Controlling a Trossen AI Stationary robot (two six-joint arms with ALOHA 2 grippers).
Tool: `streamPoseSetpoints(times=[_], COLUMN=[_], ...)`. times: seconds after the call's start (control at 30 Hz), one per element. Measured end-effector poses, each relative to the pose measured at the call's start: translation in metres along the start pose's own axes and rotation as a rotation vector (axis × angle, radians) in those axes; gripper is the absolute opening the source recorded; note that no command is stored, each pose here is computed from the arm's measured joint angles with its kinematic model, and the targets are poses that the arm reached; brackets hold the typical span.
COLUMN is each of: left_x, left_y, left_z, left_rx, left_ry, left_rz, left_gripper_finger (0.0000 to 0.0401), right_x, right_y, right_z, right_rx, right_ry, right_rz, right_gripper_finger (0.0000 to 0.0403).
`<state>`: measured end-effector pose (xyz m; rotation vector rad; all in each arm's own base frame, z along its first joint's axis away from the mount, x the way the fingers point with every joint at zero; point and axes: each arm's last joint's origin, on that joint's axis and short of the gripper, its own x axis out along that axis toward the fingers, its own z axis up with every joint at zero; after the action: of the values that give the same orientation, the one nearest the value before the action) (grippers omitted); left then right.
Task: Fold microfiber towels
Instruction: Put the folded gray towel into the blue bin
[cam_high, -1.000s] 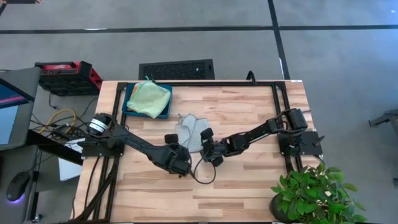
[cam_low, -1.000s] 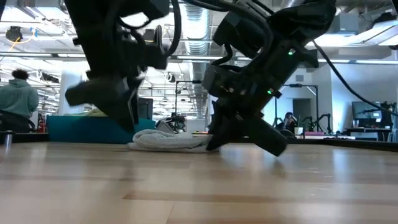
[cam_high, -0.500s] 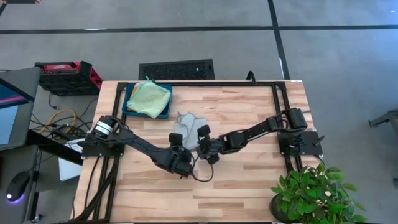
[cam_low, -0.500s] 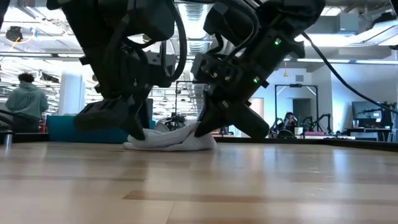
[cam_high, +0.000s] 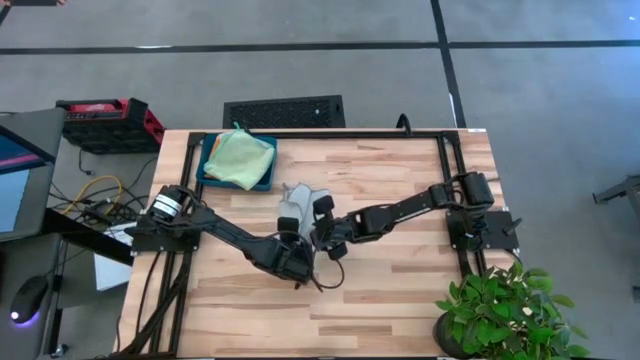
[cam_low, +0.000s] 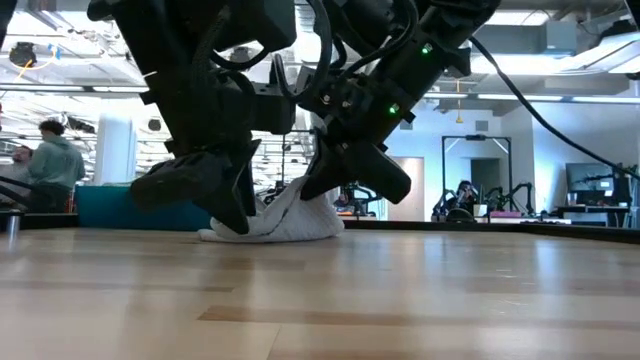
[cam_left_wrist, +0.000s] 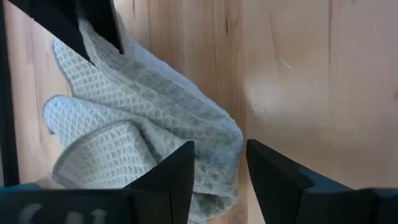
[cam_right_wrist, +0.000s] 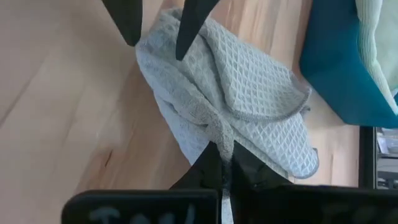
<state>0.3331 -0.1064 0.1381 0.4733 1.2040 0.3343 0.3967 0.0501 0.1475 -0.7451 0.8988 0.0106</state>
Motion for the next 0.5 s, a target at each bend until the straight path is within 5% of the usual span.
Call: streamPoseSetpoints(times=[0.27,0.5], left_x=[-0.001,-0.042], left_y=[0.001,0.027], left_z=[-0.003,-0.017], left_rx=[-0.002,-0.206], left_ry=[0.028,0.049], left_rz=[0.004,0.123], left_gripper_finger=[0.0139,0.0139], right_x=[-0.004,-0.016], right_y=[-0.002,-0.021], right_z=[-0.001,-0.004], right_rx=[-0.032,-0.031], right_ry=[0.059,0.057], right_rz=[0.033,0.008], right_gripper_finger=[0.0015,0.0019])
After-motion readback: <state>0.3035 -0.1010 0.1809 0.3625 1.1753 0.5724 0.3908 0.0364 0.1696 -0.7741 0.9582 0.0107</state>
